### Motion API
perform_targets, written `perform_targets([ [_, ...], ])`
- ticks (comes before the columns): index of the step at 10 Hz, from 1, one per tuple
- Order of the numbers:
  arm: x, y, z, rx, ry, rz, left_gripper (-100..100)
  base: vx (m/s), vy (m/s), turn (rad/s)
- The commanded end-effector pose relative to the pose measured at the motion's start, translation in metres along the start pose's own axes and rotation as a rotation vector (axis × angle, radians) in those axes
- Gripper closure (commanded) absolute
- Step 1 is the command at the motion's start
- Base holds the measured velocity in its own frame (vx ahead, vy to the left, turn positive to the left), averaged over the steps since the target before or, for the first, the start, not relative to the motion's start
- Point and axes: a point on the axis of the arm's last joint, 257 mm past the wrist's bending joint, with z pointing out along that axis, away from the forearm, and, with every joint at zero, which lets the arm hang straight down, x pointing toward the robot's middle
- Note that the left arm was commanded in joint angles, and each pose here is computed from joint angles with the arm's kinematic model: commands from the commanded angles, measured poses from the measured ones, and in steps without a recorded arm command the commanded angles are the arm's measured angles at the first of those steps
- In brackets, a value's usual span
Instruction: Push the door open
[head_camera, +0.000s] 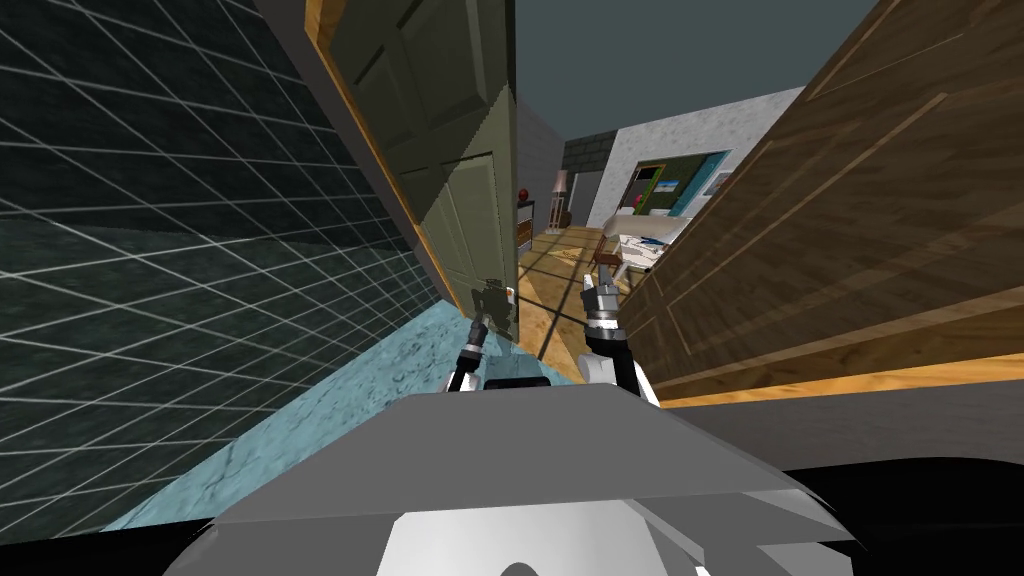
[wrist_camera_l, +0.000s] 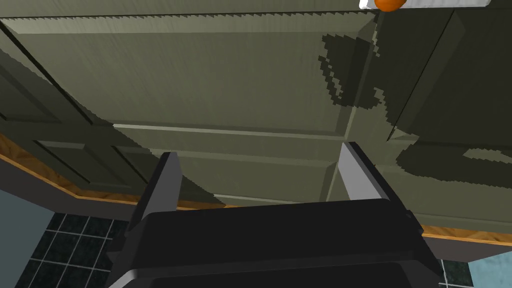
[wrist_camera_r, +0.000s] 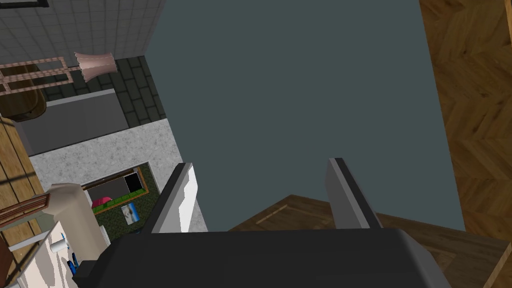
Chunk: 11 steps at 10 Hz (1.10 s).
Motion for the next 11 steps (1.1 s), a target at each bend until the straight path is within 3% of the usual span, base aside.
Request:
perform_targets([
  [1,0.010,0.012,-0.0024,-0.023,0.021,-0.005,-100,0.077,0.103,-0.092],
  [11,0.056,0.073,-0.0220,-0.132,0.123,-0.027,-100,0.060,0.078,-0.089],
])
